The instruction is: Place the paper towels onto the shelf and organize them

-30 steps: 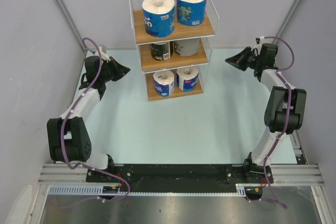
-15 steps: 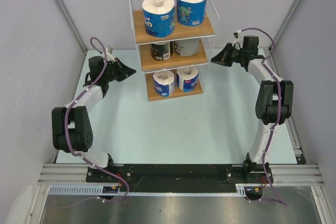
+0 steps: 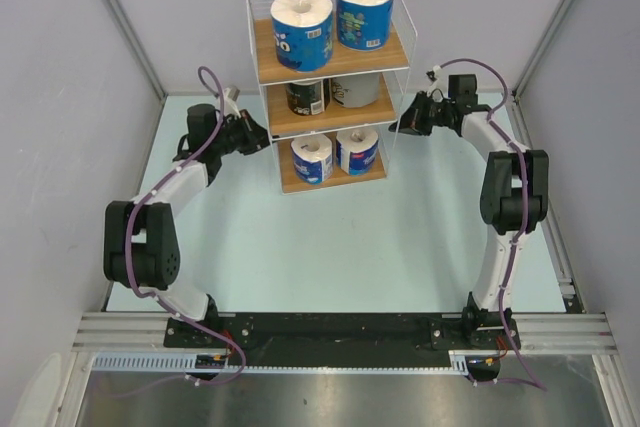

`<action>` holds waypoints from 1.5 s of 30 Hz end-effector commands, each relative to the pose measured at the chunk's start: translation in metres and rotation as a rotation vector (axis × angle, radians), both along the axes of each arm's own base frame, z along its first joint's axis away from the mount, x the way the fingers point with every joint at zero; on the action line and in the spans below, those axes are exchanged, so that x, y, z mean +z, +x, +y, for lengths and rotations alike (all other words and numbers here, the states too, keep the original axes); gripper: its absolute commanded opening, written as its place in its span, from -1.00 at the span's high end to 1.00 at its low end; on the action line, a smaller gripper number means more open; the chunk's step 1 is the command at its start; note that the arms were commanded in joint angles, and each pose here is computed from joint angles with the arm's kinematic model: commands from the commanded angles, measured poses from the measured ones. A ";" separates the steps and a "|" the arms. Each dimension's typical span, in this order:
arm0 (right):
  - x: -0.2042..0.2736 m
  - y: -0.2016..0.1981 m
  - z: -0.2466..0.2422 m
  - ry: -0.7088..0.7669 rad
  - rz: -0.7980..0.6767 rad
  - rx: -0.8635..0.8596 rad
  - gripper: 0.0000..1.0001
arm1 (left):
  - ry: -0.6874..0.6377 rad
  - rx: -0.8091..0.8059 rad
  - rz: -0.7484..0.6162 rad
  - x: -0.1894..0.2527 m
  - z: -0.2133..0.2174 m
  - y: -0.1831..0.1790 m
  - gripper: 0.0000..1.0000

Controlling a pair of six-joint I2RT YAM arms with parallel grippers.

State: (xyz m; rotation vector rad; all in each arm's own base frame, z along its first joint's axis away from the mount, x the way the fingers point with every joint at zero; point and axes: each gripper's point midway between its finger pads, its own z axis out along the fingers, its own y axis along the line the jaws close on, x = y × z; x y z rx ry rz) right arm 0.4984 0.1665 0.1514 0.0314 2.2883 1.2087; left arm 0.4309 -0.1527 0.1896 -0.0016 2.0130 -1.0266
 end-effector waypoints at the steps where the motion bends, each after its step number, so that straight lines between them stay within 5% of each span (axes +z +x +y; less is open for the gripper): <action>1: 0.007 -0.004 0.013 -0.004 -0.034 0.070 1.00 | 0.010 -0.053 -0.053 0.009 -0.009 0.000 0.99; 18: -0.012 -0.011 0.023 -0.033 0.006 0.120 1.00 | 0.096 -0.122 0.037 -0.022 -0.018 0.000 0.99; 45: -0.029 -0.019 0.045 -0.031 0.039 0.212 1.00 | 0.050 -0.196 0.139 -0.060 -0.036 0.001 0.99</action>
